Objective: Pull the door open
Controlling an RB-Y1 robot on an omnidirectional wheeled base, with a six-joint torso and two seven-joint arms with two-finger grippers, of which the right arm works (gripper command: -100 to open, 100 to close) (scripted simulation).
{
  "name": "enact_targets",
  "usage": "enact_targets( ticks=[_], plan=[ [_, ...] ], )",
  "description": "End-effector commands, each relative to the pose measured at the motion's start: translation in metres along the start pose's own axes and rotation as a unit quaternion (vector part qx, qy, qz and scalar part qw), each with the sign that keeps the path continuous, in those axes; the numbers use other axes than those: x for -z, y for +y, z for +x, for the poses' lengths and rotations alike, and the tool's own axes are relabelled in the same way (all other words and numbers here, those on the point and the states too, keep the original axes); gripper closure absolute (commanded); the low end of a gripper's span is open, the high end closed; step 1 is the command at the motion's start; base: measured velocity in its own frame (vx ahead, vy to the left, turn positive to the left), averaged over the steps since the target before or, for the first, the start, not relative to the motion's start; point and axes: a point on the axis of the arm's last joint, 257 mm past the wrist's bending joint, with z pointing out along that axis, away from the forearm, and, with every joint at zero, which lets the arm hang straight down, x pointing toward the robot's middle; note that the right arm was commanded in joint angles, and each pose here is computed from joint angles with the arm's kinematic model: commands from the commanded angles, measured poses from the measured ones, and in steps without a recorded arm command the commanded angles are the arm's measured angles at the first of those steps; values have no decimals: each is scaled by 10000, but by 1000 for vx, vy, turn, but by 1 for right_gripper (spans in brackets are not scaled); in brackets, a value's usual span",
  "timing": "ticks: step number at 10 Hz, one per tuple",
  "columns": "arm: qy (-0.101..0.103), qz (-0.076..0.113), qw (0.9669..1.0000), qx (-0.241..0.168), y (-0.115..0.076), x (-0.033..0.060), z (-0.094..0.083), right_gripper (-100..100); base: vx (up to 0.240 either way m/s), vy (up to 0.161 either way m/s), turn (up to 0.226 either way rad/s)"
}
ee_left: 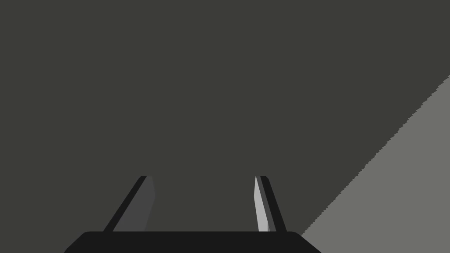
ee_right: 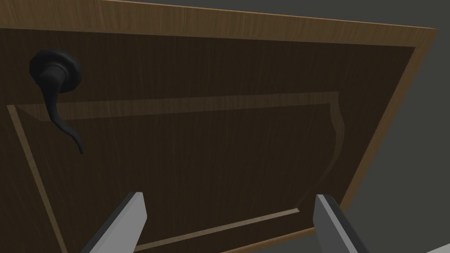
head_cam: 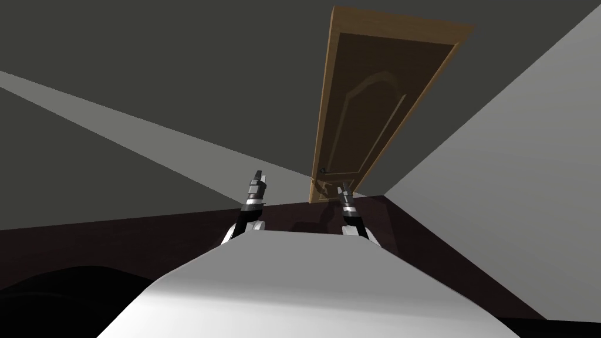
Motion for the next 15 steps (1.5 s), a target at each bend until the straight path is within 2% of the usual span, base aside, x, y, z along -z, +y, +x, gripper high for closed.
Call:
enact_targets(
  ticks=[1, 2, 6, 8, 15],
  plan=[
    [17, 187, 9998, -5, -180, 37, -29, -100, 76, -20, 119],
    [17, 187, 9998, -5, -180, 37, -29, -100, 58, -23, 39],
    [33, 543, 9985, 5, -538, 107, -137, -100, 60, -25, 78],
    [31, 758, 9971, 16, -747, 155, -221, -100, 79, -36, 126],
    [-23, 1289, 9916, 59, -1227, 313, -461, -100, 69, -30, 74]
  ],
)
